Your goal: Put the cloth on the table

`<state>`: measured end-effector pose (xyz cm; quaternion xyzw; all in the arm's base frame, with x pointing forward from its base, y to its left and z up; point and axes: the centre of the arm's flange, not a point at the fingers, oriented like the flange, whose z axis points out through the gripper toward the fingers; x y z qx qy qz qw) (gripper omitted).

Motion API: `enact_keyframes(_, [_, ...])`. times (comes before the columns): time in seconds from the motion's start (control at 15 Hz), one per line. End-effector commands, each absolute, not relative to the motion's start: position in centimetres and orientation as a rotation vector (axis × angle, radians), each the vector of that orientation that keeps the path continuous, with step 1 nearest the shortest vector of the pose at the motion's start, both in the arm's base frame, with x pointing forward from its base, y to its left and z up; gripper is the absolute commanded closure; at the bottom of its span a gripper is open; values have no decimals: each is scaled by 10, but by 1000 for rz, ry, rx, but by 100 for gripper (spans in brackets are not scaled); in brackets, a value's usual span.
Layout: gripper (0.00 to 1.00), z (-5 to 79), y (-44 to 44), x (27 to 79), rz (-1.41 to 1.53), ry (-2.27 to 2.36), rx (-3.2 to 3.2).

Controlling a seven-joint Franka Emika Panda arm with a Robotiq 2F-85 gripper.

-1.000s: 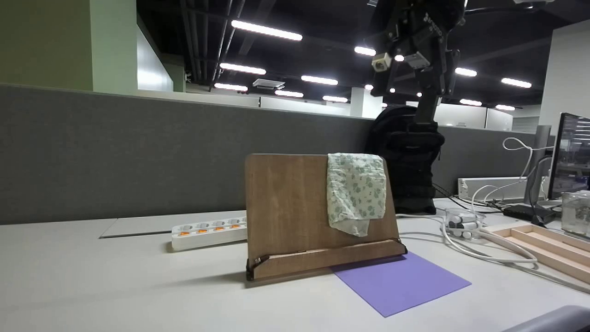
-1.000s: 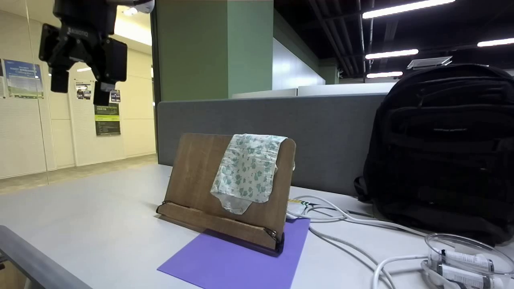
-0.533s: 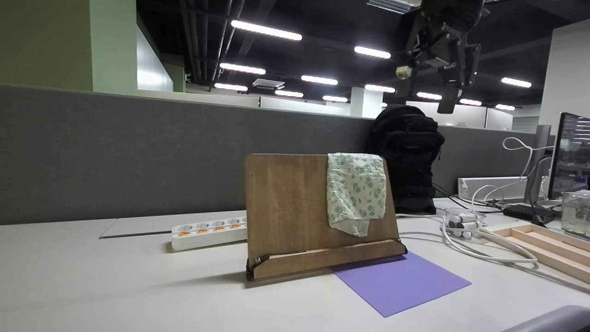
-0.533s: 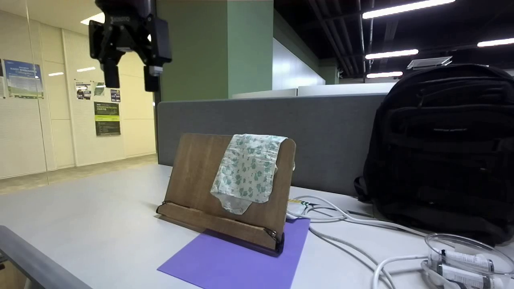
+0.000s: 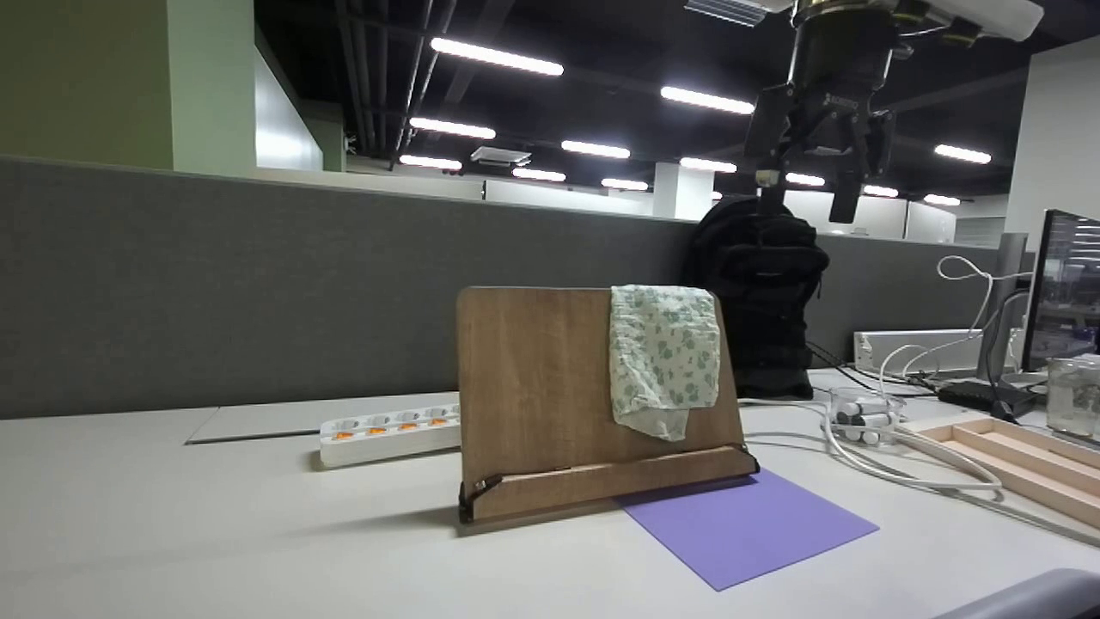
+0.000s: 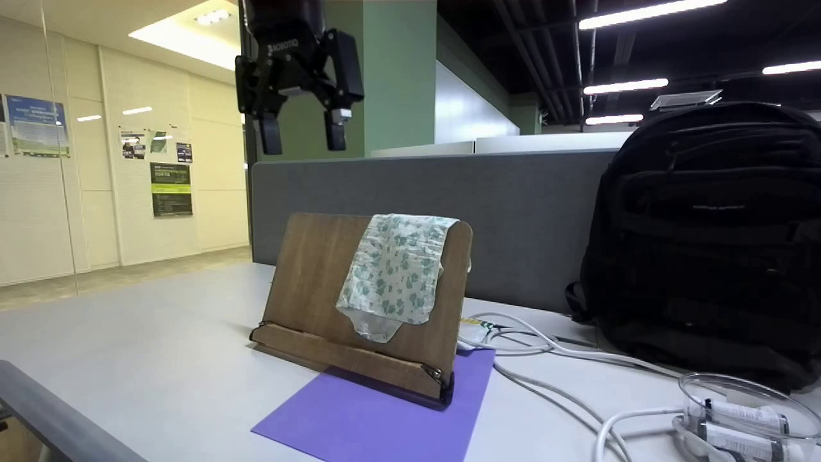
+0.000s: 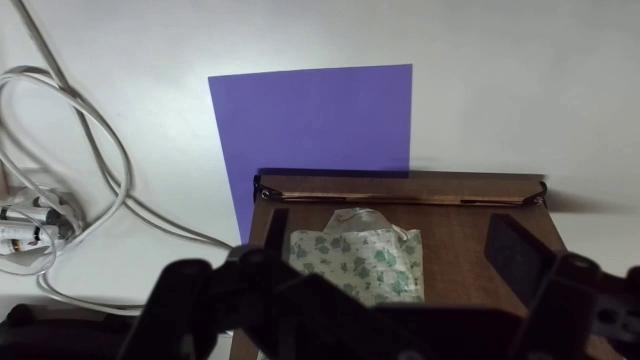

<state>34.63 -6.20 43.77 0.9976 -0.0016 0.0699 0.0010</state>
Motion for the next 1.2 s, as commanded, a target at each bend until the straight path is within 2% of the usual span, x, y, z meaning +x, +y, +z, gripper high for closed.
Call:
enact_keyframes(0.0, [0, 434, -63, 352, 206, -3, 3134])
enact_keyframes(0.47, [0, 435, -65, 352, 226, 4, 3127])
enact_keyframes(1.13, [0, 436, -125, 420, 369, 148, 3113])
